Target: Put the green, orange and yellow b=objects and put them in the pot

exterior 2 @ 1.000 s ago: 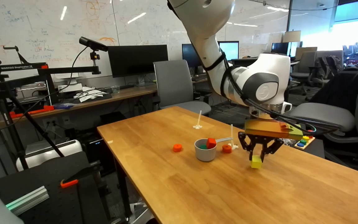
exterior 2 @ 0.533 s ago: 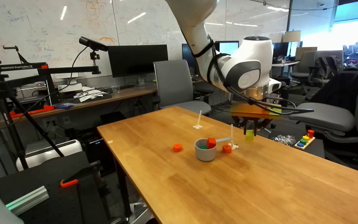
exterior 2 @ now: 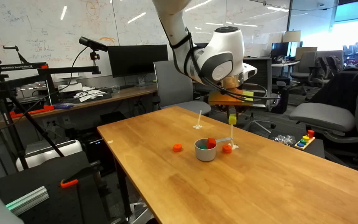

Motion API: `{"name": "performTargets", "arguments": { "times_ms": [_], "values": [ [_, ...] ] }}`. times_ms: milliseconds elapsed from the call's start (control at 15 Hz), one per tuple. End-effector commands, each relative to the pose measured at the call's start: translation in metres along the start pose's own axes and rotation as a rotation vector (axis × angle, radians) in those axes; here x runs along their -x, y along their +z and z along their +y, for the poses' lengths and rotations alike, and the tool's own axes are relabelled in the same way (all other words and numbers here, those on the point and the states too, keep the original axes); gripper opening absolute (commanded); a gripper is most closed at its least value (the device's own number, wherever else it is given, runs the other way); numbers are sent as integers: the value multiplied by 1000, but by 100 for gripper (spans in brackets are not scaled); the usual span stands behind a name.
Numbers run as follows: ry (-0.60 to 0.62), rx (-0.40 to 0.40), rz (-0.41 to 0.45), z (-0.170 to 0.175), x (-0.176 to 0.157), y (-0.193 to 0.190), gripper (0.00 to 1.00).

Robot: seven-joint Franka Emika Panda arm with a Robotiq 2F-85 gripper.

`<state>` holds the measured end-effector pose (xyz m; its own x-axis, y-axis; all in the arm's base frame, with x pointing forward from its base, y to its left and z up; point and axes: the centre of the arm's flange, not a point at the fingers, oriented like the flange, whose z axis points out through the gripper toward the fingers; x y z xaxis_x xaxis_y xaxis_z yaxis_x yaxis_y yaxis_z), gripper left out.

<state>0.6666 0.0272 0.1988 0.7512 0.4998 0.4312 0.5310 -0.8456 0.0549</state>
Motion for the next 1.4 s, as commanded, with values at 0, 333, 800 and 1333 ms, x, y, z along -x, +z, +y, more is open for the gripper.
{"name": "performTargets", "arguments": {
  "times_ms": [0, 333, 800, 1333],
  "values": [
    [25, 10, 13, -25, 18, -17, 11],
    [49, 15, -24, -45, 41, -8, 11],
    [29, 28, -26, -73, 53, -13, 11],
    [22, 48, -45, -90, 65, -16, 11]
  ]
}}
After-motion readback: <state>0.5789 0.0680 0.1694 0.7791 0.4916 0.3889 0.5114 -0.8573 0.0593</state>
